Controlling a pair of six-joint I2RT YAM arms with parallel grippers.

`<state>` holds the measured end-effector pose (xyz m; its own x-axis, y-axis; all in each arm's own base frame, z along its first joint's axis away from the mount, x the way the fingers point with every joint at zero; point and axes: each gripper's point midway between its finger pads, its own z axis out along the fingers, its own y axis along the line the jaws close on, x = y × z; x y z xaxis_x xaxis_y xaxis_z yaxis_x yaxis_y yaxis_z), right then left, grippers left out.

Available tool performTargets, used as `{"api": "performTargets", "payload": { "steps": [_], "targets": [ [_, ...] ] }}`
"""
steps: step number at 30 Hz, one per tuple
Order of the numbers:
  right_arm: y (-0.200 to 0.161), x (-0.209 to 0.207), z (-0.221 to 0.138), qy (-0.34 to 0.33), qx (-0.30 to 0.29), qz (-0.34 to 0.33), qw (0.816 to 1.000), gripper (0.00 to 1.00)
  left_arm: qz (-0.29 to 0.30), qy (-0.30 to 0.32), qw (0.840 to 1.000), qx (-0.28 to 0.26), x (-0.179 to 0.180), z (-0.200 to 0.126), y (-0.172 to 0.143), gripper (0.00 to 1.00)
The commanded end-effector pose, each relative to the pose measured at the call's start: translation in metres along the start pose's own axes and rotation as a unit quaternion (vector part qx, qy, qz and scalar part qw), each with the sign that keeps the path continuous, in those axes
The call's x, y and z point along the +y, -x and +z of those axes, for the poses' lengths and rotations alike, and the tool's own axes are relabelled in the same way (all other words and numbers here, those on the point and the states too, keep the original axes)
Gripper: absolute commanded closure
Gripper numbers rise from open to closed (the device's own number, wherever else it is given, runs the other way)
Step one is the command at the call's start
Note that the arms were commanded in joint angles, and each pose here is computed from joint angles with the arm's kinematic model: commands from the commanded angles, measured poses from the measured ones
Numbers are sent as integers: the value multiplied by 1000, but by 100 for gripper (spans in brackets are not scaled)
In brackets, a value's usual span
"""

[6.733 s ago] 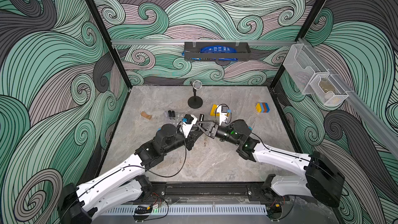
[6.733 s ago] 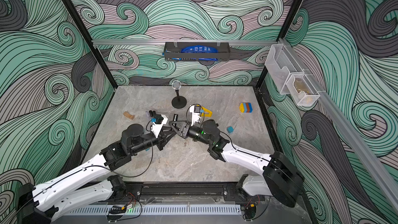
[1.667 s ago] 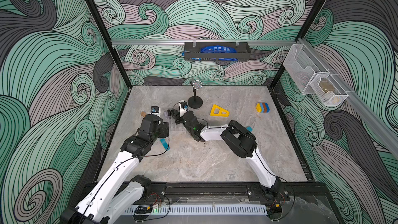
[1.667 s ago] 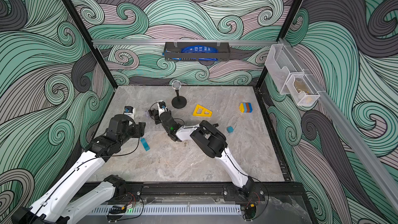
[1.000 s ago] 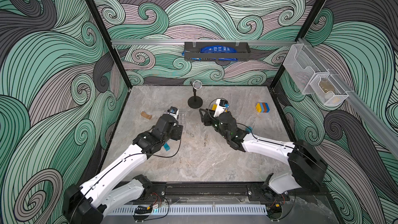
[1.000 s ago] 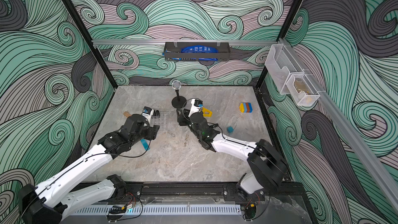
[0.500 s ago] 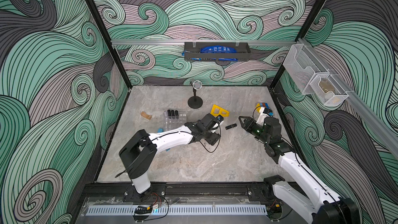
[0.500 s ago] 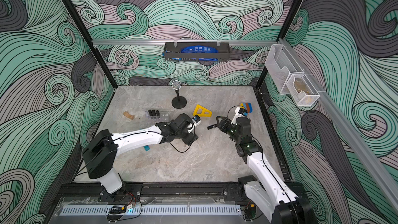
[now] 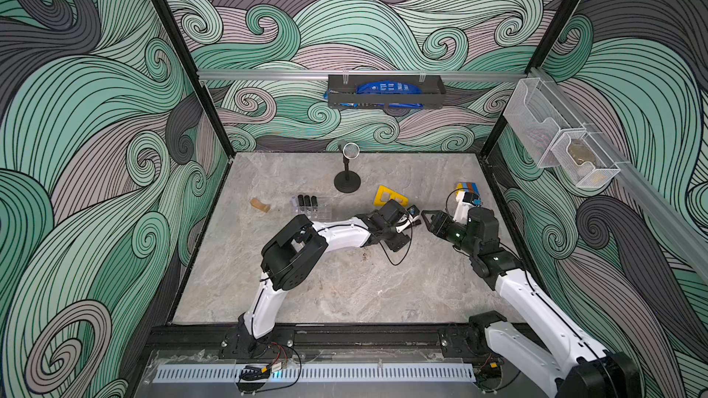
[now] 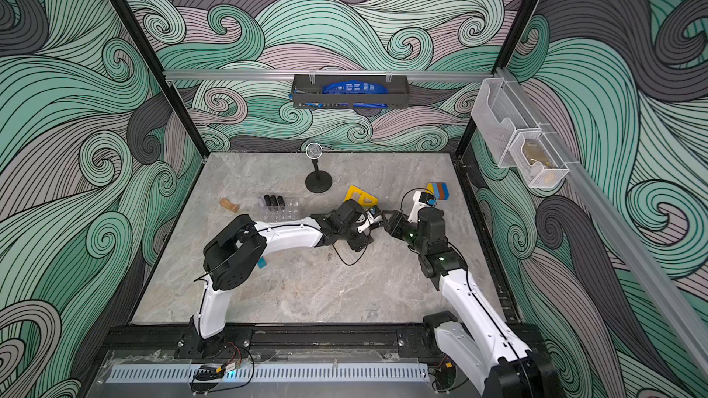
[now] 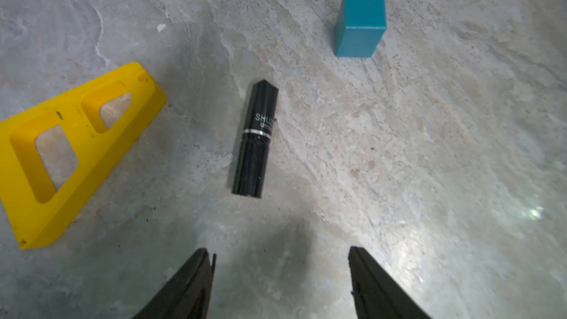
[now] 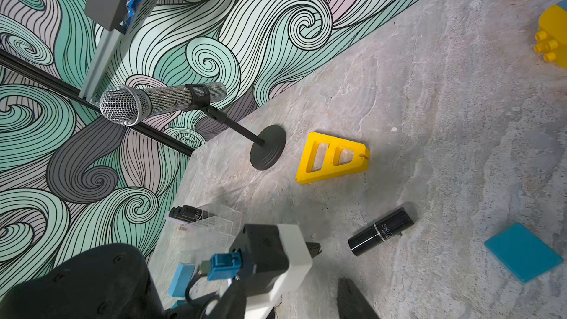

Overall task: Arrange the lipsticks in the organizer
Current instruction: Pick up the lipstick at the center of the board.

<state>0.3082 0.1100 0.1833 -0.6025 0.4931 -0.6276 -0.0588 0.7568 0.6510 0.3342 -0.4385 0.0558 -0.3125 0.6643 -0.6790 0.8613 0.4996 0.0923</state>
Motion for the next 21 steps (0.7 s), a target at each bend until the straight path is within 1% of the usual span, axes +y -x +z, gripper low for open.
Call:
{"api": "performTargets", "payload": {
  "steps": [1,7,16,21],
  "targets": [
    [7,7,0,3,-6,-11,1000,47,19,31,999,-24,12,9,24,29],
    [6,5,1,2,-4,-8,1000,47,28,31,999,-4,14,29,20,31],
    [1,2,3,3,1,-2,1000,47,35,22,999,2,14,47,23,35],
    [0,0,4,0,2,-1,1000,47,38,15,999,11,14,54,16,44]
  ]
}}
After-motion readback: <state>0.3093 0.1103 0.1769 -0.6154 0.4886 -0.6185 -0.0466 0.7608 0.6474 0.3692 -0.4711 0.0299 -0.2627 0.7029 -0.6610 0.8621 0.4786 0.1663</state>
